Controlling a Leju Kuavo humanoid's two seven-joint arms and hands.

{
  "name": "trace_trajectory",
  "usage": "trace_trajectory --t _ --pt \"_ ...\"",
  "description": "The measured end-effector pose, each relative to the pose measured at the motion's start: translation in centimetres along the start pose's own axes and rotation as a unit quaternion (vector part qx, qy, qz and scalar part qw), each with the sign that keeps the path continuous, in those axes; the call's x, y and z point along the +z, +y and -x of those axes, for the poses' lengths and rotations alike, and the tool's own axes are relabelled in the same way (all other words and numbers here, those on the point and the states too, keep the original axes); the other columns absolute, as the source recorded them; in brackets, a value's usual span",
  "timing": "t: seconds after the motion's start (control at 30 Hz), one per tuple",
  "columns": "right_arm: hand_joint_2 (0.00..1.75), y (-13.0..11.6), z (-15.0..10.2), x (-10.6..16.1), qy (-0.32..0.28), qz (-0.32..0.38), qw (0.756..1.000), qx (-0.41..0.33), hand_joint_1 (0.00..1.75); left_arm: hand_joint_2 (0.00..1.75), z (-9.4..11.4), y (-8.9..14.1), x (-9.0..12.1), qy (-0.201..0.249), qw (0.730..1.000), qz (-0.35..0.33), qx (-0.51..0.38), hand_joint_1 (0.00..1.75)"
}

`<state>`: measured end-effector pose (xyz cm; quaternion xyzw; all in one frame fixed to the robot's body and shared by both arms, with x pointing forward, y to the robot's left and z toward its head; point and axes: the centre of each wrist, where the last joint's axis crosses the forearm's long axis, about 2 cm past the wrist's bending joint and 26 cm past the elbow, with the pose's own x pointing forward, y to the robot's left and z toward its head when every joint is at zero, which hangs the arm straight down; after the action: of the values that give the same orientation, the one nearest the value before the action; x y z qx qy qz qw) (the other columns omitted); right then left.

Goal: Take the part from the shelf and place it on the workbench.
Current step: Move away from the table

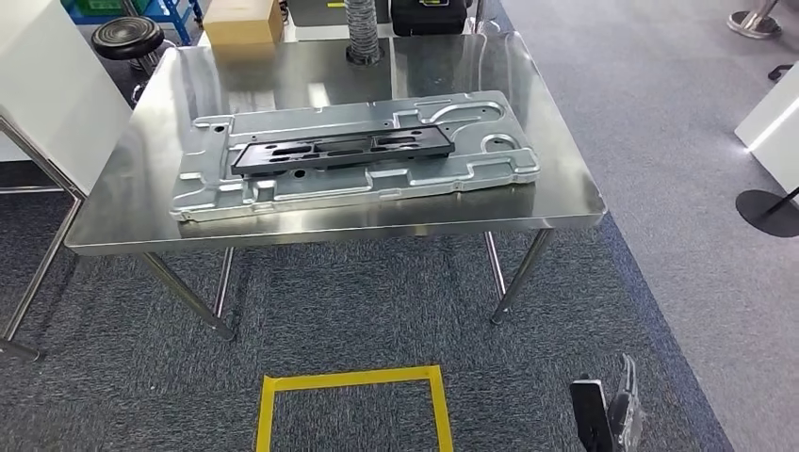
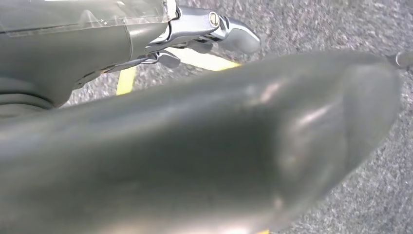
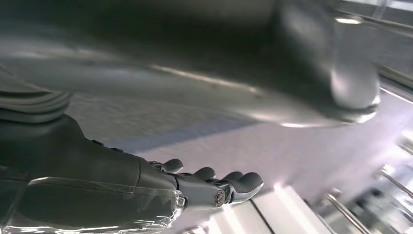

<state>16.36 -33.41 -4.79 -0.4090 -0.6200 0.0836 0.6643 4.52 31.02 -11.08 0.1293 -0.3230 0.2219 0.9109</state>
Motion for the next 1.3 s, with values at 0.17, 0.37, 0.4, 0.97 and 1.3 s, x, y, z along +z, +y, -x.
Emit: trace_trajectory --t 0.17,0.37,0.4,0.97,1.3 --pt "0.00 0.8 2.8 3.8 0.104 -0.078 0.991 0.033 0.00 0.00 0.1 0.0 0.1 0.002 1.000 0.001 -0.001 0.00" --pt "0.00 1.5 4.3 8.5 0.264 -0.219 0.936 0.075 0.00 0.00 0.1 0.0 0.1 0.001 1.000 0.004 -0.005 0.00" --pt "0.00 1.7 4.3 9.1 0.288 -0.246 0.921 0.086 0.00 0.00 0.1 0.0 0.1 0.000 1.000 0.004 -0.005 0.00" --pt "0.00 2.6 4.4 12.9 0.491 -0.497 0.711 0.081 0.00 0.00 -0.4 -0.1 -0.2 -0.001 0.999 0.031 -0.032 0.00" --pt "0.00 2.3 4.7 12.9 0.483 -0.504 0.710 0.092 0.00 0.00 -0.3 -0.1 -0.2 0.000 0.999 0.035 -0.037 0.00"
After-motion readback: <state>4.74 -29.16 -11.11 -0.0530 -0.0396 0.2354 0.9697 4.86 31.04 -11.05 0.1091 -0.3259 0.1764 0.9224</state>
